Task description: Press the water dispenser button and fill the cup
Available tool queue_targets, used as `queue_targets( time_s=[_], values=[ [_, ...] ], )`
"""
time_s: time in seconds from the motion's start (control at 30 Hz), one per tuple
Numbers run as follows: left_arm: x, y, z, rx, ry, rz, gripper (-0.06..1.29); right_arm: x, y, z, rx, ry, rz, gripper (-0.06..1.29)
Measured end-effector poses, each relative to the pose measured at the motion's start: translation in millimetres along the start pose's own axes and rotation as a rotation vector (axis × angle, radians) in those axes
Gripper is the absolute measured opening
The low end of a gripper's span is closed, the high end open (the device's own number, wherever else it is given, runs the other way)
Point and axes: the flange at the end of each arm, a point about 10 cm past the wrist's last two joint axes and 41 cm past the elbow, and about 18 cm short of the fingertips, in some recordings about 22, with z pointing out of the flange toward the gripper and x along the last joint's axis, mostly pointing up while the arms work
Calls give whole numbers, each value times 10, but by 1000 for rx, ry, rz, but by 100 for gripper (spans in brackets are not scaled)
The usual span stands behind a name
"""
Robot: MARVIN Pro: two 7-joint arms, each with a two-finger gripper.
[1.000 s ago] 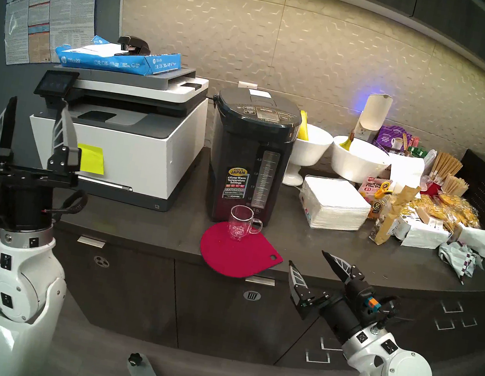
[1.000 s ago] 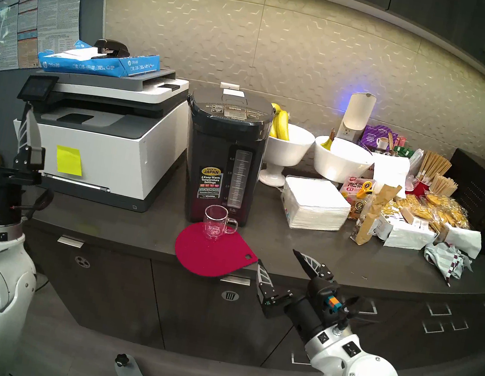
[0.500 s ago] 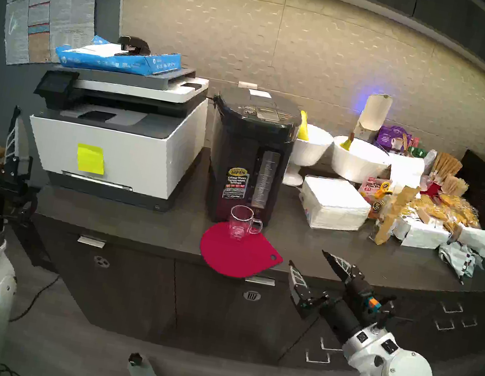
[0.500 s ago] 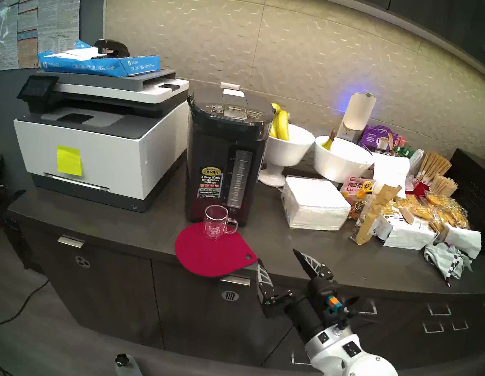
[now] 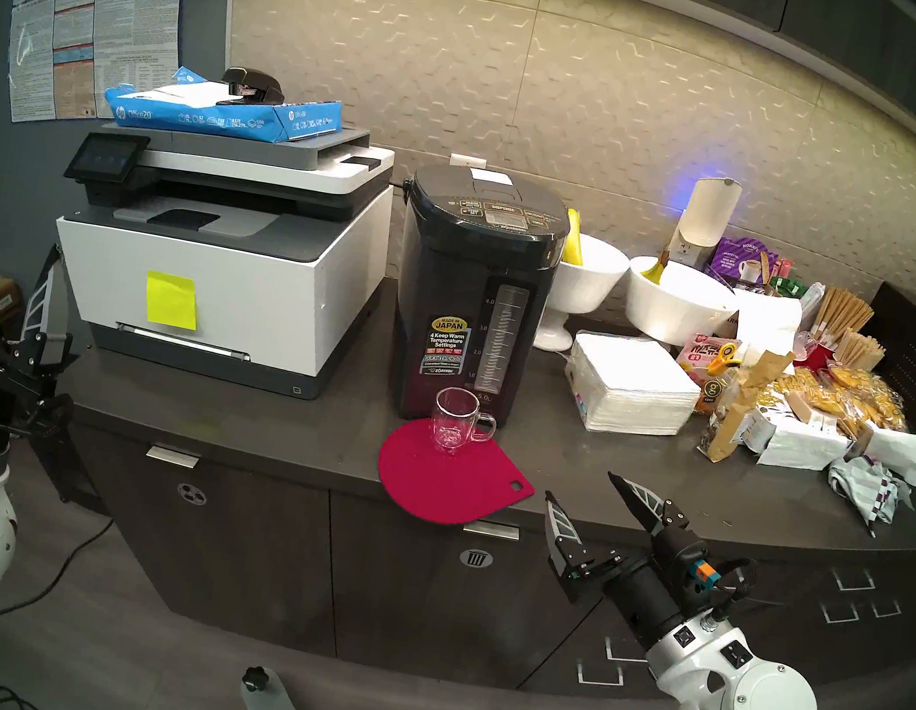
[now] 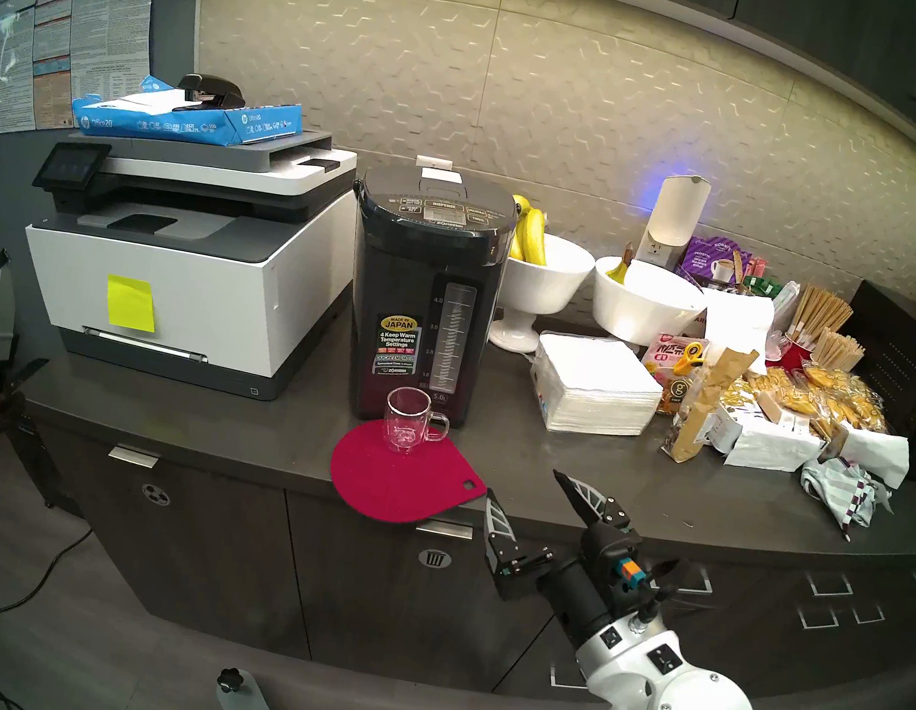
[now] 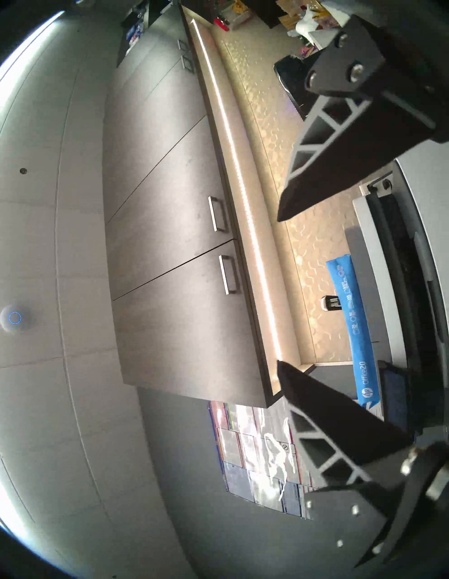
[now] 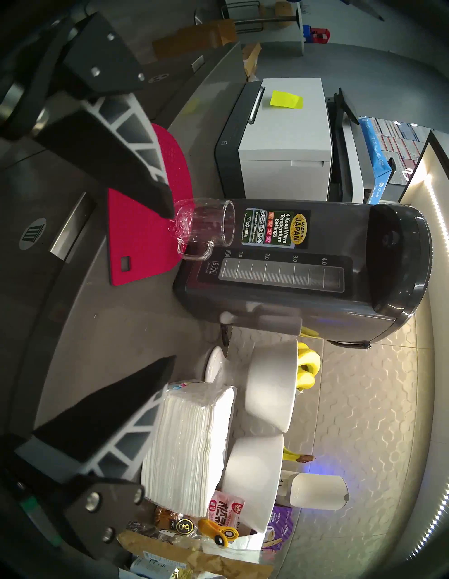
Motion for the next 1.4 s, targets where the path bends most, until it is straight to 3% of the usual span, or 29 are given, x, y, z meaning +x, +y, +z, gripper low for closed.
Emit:
queue_targets(
  time_s=[0.2, 0.47, 0.9, 1.0, 1.4],
  values=[
    [-58, -161, 75, -32, 27, 5, 127, 1, -1, 0, 1, 0, 0, 125],
    [56, -348, 339, -82, 116, 32, 127, 1, -1, 0, 1, 0, 0, 125],
    [189, -359, 638, -184, 231, 8, 127, 5, -2, 0, 2, 1, -1, 125],
    [141, -341, 664, -202, 236, -7, 127, 6, -2, 0, 2, 1, -1, 125],
    [-323, -138, 735, -249, 198, -98, 127, 7, -3, -1, 2, 1, -1, 125]
  ],
)
